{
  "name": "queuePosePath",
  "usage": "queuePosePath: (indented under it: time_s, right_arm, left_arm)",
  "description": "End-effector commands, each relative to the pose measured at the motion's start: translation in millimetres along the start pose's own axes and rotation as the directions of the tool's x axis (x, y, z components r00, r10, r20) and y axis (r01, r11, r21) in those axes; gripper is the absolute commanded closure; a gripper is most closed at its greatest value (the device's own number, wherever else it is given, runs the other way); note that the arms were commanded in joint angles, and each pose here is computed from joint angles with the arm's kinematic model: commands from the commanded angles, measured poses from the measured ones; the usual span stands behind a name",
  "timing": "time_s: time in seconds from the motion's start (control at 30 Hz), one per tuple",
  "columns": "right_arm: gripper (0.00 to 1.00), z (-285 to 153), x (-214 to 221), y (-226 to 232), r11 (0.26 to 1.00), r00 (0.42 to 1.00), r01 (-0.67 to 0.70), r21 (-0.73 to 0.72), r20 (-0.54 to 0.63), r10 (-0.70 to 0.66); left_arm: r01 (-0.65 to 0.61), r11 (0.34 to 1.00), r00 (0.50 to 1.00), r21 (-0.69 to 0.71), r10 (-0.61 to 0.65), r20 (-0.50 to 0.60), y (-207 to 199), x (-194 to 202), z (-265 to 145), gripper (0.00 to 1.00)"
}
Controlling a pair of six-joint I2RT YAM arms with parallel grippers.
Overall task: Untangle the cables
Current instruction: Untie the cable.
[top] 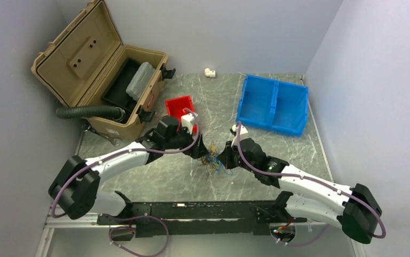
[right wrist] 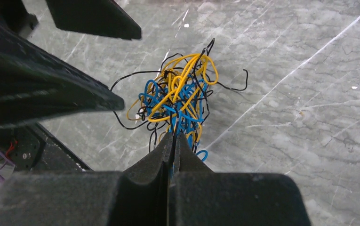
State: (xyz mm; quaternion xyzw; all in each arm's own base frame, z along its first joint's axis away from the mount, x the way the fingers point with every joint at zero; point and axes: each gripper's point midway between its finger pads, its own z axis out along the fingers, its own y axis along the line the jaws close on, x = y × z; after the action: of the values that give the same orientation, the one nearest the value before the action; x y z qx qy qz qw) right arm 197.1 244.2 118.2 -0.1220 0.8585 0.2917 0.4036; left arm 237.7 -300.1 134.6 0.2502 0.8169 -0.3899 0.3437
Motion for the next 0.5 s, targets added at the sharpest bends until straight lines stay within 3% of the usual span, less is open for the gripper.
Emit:
queuePosePath:
  time_s: [0.0,0.17,0.23,0.27,0.4,0.47]
  right_arm:
    - [1.0,-1,-29,22,0.997,0.997,-0.034,-0.068,0.069,0.039]
    - [1.0,-1,-30,28,0.995,0.996,-0.047,-0.092,0.066,0.053]
    - [1.0,-1,-30,29,0.994,0.996,-0.051,-0.098,0.064,0.057]
    - [1.0,-1,-29,30,0.993,0.996,-0.053,-0.102,0.062,0.059]
    - [1.0,-2,-31,31,0.993,0.996,-0.057,-0.105,0.064,0.064]
    - [1.0,-3,-31,24,0.996,0.995,-0.067,-0.067,0.065,0.071]
  left_arm:
    - [-0.08,0.993,0.997,0.089,0.079,0.023,-25,-15,13,0.17]
    - [-0.076,0.99,0.997,0.116,0.079,-0.017,-31,-6,25,0.22]
    - [-0.067,0.99,0.997,0.126,0.071,-0.026,-32,-3,29,0.29]
    - [-0.063,0.99,0.997,0.128,0.067,-0.026,-32,-2,31,0.37]
    - [-0.032,0.995,0.998,0.095,0.037,-0.046,-23,2,39,0.98]
    - [-0.021,0.997,0.998,0.08,0.025,-0.053,-20,4,41,1.0]
